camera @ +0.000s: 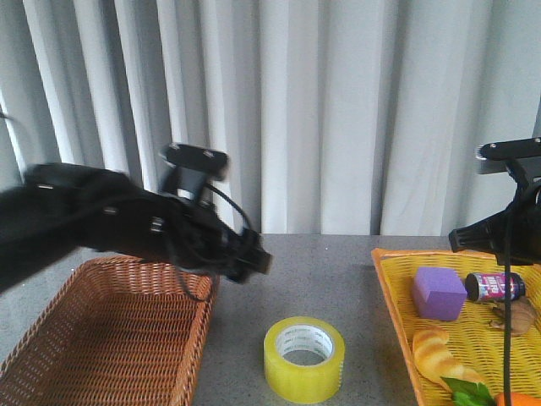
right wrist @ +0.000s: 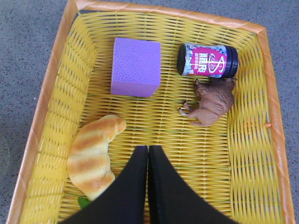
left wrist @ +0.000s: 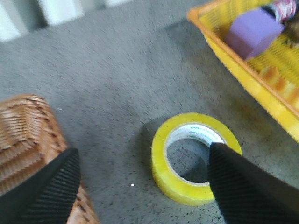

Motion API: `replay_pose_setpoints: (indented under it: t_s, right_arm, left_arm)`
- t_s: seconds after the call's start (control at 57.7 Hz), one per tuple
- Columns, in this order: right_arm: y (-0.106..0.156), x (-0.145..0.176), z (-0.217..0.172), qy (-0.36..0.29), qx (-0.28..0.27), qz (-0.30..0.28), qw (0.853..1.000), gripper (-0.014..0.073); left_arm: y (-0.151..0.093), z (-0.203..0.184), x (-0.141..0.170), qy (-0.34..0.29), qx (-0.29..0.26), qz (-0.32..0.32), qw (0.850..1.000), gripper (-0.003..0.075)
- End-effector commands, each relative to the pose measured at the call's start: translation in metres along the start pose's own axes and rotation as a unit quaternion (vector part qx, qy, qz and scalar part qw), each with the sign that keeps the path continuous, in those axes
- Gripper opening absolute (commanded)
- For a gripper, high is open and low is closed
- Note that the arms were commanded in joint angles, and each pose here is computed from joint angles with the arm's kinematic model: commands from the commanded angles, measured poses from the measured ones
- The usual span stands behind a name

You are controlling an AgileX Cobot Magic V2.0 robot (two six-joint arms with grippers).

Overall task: Transfer tape with both arms
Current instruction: 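Reach the left gripper down and grip the tape roll rim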

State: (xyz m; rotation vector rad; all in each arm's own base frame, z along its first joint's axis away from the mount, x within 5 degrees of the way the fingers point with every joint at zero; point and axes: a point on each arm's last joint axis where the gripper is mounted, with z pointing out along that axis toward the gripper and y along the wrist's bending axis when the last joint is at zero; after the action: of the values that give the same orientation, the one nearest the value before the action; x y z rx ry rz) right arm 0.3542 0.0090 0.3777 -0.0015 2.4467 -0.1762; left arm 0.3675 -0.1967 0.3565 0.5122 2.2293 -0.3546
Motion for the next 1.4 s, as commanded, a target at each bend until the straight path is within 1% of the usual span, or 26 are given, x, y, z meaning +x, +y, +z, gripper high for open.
replay_pose_setpoints:
  t_s: [0.0, 0.156, 0.295, 0.451, 0.642, 0.746, 0.85, 0.919, 1.006, 1.11, 1.266, 1.387]
  right_arm:
    - [-0.007, -0.01, -0.022, -0.054, 0.008, -0.001, 0.999, -0.0008]
    - [-0.007, -0.01, -0.022, -0.054, 0.008, -0.001, 0.999, -0.0008]
    - [-0.007, -0.01, -0.022, -0.054, 0.008, -0.001, 0.999, -0.0008]
    - [-0.007, -0.01, -0.022, -0.054, 0.008, -0.001, 0.999, -0.0008]
    - [-0.007, -0.01, -0.022, -0.054, 0.008, -0.001, 0.999, -0.0008]
    - [-0.007, -0.01, -0.022, -0.054, 0.008, -0.001, 0.999, -0.0008]
    - [-0.007, -0.01, -0.022, -0.054, 0.008, -0.001, 0.999, -0.0008]
    - [-0.007, -0.01, -0.022, -0.054, 0.008, -0.001, 0.999, -0.0008]
    - [-0.007, -0.01, -0.022, -0.054, 0.008, -0.001, 0.999, -0.0008]
    - [-0.007, -0.01, -0.022, -0.054, 0.008, -0.001, 0.999, -0.0008]
    - [-0.007, -0.01, -0.022, -0.054, 0.008, -0.001, 0.999, -0.0008]
    - [-0.007, -0.01, -0.022, -0.054, 0.008, -0.001, 0.999, -0.0008]
  left_arm:
    - [-0.011, 0.007, -0.018, -0.023, 0.01, 0.011, 1.0, 0.0538]
    - [-0.019, 0.05, -0.009, 0.026, 0.018, 0.013, 0.999, 0.0538]
    - [-0.021, 0.076, 0.002, 0.055, 0.018, 0.017, 0.998, 0.0538]
    - [-0.021, 0.092, 0.013, 0.078, 0.013, 0.023, 0.997, 0.0538]
    - [-0.02, 0.101, 0.015, 0.076, 0.012, 0.02, 0.997, 0.0538]
    - [-0.019, 0.107, 0.019, 0.079, 0.012, 0.019, 0.997, 0.0517]
    - [-0.019, 0.116, 0.024, 0.086, 0.011, 0.019, 0.996, 0.0465]
    - [-0.018, 0.123, 0.029, 0.095, 0.009, 0.019, 0.995, 0.0412]
    - [-0.017, 0.131, 0.034, 0.101, 0.008, 0.019, 0.995, 0.0325]
    - [-0.017, 0.136, 0.035, 0.093, 0.008, 0.019, 0.995, 0.0215]
    - [-0.017, 0.131, 0.028, 0.073, 0.009, 0.019, 0.997, 0.0071]
    - [-0.019, 0.115, 0.011, 0.046, 0.011, 0.029, 0.998, -0.0008]
